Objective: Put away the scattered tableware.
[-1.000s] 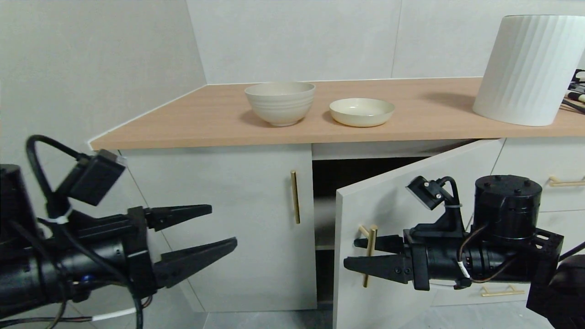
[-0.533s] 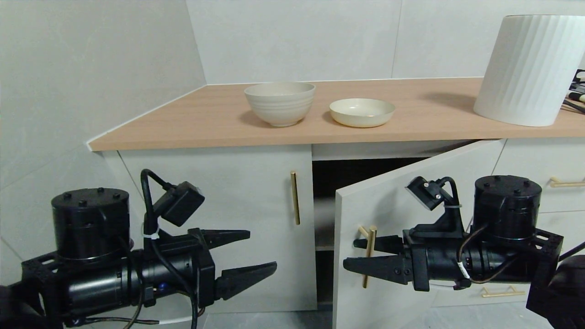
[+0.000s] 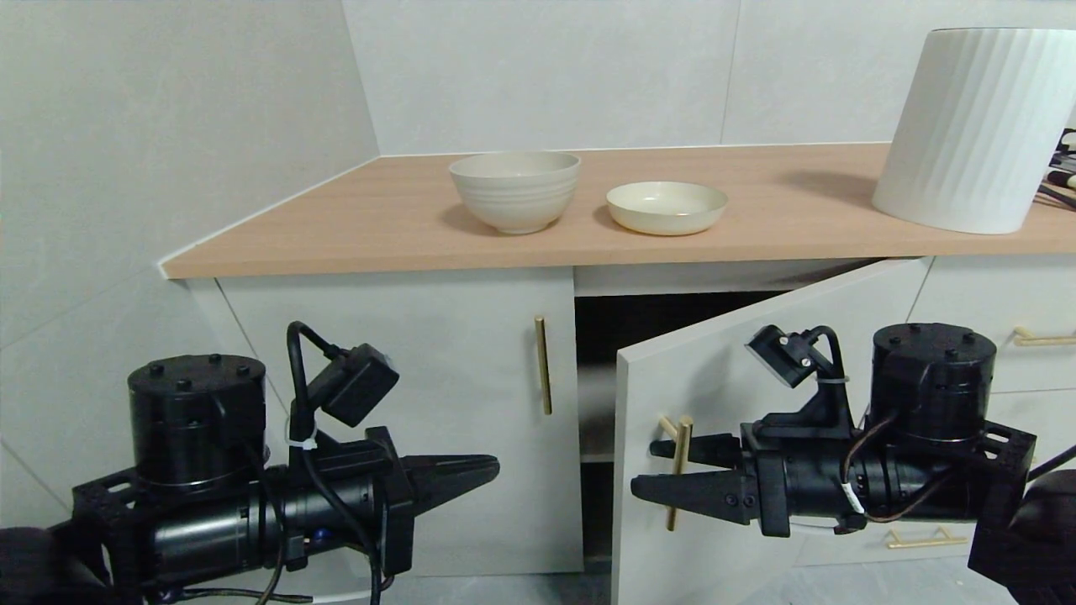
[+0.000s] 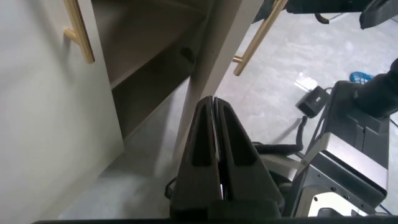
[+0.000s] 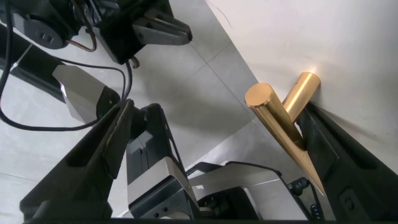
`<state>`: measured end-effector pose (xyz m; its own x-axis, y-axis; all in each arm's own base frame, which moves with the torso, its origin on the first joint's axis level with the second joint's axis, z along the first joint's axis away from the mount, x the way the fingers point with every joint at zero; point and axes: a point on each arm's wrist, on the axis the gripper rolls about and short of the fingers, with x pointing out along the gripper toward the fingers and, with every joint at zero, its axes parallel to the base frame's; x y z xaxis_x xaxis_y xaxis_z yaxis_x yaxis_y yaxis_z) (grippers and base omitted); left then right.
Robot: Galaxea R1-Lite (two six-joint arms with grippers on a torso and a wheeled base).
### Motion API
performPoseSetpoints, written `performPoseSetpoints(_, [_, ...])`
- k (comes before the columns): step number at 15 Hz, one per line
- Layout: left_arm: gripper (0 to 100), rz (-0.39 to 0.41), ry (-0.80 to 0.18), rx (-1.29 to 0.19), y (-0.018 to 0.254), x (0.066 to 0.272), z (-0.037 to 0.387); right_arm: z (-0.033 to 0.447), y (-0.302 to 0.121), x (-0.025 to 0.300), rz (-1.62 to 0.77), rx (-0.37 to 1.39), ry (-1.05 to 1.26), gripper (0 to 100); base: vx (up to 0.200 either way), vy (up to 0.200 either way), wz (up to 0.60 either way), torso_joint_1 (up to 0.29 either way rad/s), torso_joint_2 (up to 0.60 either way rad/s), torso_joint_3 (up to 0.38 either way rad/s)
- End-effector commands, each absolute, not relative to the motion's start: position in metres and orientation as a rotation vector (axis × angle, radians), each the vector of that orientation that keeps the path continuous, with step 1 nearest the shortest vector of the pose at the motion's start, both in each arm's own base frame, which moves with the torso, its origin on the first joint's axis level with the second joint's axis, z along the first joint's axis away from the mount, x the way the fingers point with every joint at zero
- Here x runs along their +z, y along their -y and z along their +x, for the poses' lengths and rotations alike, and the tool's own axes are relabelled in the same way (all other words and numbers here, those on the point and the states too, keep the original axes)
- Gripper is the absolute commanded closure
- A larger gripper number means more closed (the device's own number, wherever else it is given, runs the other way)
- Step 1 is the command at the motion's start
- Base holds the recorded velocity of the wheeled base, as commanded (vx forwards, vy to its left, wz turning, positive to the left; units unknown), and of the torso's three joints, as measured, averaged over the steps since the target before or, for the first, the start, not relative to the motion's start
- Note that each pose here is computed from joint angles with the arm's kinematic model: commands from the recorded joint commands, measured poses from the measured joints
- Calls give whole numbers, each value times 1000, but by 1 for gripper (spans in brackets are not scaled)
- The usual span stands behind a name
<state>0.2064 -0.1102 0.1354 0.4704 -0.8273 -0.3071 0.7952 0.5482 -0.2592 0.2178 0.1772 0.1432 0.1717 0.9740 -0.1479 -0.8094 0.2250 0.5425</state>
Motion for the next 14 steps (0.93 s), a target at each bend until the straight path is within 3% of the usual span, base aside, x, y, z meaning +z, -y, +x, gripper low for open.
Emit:
performPoseSetpoints(1, [100,-82,-422,-1006,114,136,209,217,-179,141,378,1310,-530,0,0,0,0,0,0,0])
performPoseSetpoints(7, [100,-74,-427,-1055,145,127,241,217,-179,141,378,1312,-531,0,0,0,0,0,0,0])
performPoseSetpoints(11, [100,-110,-356,-1042,176,123,286,215,-180,141,378,1316,-535,0,0,0,0,0,0,0])
performPoseSetpoints(14, [100,-110,-341,-1067,208,98,290,215,-180,141,376,1316,-534,0,0,0,0,0,0,0])
